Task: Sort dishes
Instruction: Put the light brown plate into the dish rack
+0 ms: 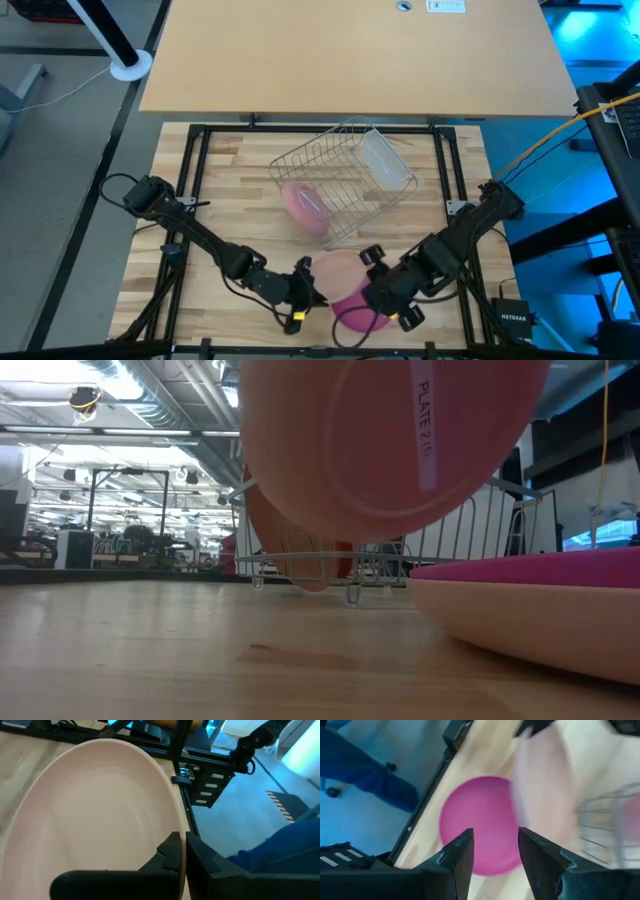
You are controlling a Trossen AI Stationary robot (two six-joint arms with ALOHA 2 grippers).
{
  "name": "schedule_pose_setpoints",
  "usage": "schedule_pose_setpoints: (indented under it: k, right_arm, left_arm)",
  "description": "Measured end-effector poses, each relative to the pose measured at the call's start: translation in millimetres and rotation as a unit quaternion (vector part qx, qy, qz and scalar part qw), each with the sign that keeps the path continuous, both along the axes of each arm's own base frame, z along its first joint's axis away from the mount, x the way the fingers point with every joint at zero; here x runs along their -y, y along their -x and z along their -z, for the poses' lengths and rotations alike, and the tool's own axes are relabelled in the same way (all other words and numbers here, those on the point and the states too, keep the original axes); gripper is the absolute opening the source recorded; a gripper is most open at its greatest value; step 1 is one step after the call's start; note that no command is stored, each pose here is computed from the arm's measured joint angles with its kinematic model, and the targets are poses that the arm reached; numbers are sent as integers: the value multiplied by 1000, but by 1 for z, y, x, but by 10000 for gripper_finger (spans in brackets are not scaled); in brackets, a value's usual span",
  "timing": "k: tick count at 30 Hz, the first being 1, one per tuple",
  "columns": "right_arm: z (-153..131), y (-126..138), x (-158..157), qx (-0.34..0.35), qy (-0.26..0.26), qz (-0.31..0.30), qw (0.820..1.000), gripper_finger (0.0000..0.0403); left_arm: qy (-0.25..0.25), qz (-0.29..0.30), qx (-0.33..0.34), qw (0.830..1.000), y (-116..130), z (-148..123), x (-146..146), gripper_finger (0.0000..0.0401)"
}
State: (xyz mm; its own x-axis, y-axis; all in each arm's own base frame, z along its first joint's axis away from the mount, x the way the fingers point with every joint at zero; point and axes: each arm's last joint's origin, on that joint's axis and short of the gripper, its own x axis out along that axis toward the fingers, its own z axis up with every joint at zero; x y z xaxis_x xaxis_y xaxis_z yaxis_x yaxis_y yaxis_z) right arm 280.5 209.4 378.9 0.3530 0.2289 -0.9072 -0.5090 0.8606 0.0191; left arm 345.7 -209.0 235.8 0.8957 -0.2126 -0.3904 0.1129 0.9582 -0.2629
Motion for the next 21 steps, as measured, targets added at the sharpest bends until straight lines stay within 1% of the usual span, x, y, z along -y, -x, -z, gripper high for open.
schedule_pose_setpoints:
  k: [2,7,10,12,15,19,21]
  right_arm:
    - [-16,6,4,15,12,6,1000,159]
    - [-54,24,23,56,68,32,996,159]
    - [-76,32,32,113,68,48,990,159]
    - [-90,41,39,140,65,42,987,159]
    - [-104,54,52,175,74,60,980,159]
    - [-121,74,70,221,87,89,967,159]
    - [-130,85,80,244,93,99,960,159]
  left_arm:
    - [11,-3,-2,1000,0,0,0,0]
    - [53,-22,5,998,-1,-3,1,0]
    - [83,-30,38,995,-3,-10,2,0]
    - [101,-39,65,992,-6,-16,1,0]
    - [124,-52,107,985,-7,-25,0,0]
    - [144,-94,157,973,-11,-35,-6,0]
    - [145,-119,183,965,-14,-40,-11,0]
